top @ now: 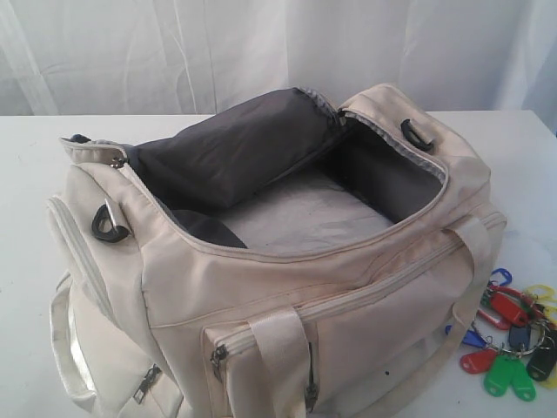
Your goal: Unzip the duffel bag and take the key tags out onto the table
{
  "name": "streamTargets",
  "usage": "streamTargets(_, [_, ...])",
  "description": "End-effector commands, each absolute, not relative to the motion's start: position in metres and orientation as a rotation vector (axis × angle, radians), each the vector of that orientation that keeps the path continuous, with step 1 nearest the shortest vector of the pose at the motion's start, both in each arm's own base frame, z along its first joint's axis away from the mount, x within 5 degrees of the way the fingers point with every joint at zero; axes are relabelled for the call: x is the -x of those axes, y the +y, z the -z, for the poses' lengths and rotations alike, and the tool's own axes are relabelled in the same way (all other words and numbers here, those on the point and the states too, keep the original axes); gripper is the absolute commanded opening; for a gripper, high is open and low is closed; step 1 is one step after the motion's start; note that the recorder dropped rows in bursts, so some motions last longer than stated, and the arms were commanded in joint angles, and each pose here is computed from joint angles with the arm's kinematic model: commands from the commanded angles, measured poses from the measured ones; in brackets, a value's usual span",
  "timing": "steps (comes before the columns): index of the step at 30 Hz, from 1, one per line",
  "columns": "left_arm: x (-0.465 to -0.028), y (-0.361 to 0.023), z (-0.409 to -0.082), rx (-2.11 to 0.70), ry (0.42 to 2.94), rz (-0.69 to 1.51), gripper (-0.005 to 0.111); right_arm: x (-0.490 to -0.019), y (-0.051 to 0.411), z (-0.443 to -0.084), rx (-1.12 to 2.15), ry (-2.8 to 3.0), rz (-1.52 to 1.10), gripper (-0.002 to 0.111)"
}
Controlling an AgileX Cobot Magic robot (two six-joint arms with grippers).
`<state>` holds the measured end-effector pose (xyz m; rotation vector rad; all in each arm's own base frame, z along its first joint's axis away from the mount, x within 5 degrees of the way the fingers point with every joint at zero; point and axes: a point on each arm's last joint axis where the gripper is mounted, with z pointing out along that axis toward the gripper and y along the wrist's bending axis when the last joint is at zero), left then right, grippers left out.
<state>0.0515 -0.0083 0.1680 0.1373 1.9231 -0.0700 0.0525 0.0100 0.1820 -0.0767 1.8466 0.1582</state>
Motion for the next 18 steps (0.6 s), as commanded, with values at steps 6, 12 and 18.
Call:
streamTargets(6, [-0.0521,-0.0086,-0.1693,-0.124,1.895,0.084,0.0,-0.0526,0.0096,-0.1819,0.083,1.831,-0.145,0.0])
streamTargets(12, [-0.0521,-0.0086,-0.1693,-0.124,1.895,0.084,0.0,-0.0526,0.0096,-0.1819,0.069,1.832,-0.156,0.0])
streamTargets(18, [-0.0521,-0.0086,-0.1693,-0.124,1.895,0.084,0.0,-0.0526,0.0096,-0.1819,0.069,1.832,-0.156,0.0])
